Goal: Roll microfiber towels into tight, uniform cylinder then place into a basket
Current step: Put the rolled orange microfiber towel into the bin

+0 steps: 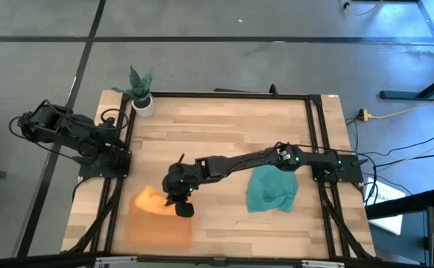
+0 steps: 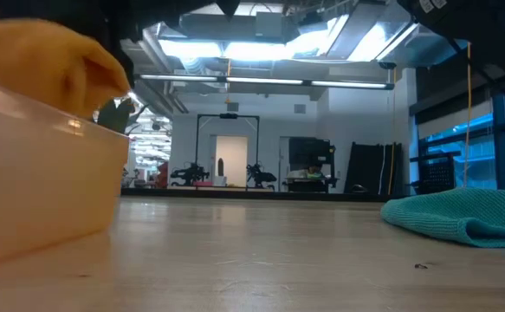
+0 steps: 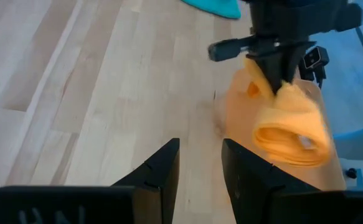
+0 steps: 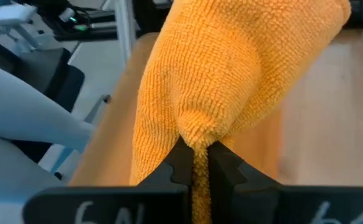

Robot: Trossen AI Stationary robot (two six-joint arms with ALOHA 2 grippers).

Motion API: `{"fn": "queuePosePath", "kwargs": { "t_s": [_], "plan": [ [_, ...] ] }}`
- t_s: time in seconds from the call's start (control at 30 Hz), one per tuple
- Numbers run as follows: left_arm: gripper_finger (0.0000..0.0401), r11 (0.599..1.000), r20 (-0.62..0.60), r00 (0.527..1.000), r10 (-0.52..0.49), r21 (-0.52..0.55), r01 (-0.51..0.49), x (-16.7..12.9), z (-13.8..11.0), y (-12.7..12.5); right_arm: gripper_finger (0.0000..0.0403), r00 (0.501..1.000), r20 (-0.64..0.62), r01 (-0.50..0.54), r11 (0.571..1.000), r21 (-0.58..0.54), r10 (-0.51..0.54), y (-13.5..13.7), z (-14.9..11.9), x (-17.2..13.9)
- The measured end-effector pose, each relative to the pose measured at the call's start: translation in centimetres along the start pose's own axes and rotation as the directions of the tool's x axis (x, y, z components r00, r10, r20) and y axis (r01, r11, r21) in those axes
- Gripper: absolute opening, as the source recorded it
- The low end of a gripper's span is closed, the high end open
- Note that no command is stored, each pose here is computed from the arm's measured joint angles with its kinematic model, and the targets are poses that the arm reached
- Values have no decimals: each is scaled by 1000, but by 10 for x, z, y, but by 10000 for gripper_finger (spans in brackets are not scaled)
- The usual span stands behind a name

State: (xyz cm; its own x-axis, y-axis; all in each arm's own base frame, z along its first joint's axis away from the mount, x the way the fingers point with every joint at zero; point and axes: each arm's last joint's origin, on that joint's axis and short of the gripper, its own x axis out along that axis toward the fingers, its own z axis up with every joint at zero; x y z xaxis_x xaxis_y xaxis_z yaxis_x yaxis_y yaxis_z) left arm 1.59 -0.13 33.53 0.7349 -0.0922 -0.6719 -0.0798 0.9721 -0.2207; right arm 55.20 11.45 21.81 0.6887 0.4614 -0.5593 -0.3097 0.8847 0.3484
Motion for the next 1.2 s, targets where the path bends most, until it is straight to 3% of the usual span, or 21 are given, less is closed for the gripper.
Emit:
{"fn": "queuePosePath", "kwargs": {
  "t_s": [0.4, 0.77, 0.97, 1.2],
  "plan": [
    [110, 1000, 0, 1000, 0, 0, 0, 0, 0, 0, 21, 999, -49, 6, 997, -80, -10, -12, -26, 19],
    [110, 1000, 0, 1000, -1, 1, 1, 0, 0, 0, 21, 993, -114, 33, 996, -88, -43, -20, -48, 27],
    [110, 994, -24, 994, -102, 33, 103, 0, 0, -3, 21, 992, -119, 35, 995, -90, -45, -20, -48, 27],
    [110, 991, -32, 992, -122, 50, 123, 0, 0, -4, 21, 991, -128, 29, 991, -131, -46, -20, -49, 27]
  ]
}}
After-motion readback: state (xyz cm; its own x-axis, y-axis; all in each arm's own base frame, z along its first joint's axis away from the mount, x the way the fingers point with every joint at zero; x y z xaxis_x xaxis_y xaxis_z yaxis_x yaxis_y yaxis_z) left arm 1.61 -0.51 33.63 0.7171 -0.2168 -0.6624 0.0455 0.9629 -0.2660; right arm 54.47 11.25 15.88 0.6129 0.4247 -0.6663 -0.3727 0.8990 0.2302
